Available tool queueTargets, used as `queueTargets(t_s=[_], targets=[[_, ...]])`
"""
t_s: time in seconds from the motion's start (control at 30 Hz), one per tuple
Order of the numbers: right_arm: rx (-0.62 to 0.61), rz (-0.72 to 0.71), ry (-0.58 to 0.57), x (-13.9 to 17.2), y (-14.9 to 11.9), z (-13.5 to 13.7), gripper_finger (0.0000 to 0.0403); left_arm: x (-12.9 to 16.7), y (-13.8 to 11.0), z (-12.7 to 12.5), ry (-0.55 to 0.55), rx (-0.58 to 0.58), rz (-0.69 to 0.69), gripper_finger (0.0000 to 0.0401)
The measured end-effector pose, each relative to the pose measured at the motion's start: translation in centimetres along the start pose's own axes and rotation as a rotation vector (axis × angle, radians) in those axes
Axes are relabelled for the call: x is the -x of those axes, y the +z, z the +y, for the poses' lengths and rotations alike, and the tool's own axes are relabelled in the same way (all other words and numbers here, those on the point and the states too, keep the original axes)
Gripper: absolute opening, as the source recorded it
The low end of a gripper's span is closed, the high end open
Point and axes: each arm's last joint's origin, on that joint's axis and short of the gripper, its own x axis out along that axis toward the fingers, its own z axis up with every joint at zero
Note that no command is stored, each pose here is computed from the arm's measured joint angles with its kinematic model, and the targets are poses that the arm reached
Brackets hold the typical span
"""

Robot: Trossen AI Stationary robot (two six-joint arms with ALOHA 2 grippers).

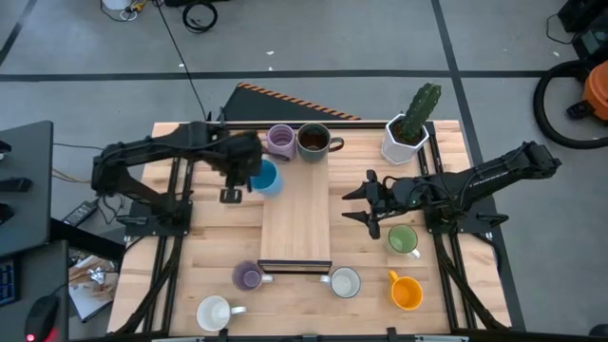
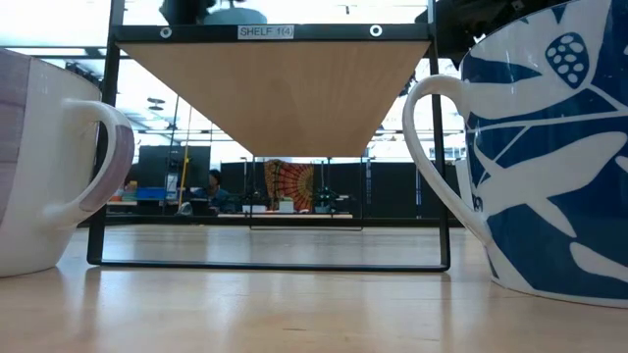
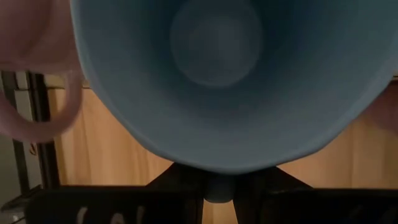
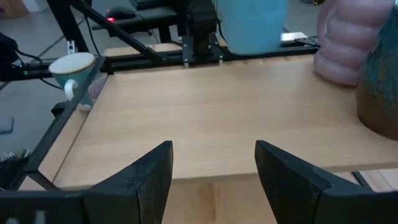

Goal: Place coffee mugs
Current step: Put the blue mug on the shelf

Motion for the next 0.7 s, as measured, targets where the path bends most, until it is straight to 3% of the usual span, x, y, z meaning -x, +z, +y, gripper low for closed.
queueTargets(t_s=[0.37,0.7], targets=[[-0.001,-0.009,0.007,0.1,0.0,0.3,0.0233,-3.5,2.0,2.6,-0.004,0.031,0.099,0.0058],[-0.001,-0.017,0.003,0.1,0.1,0.3,0.0233,-3.9,2.4,2.9,0.025,0.019,0.079,0.0058]])
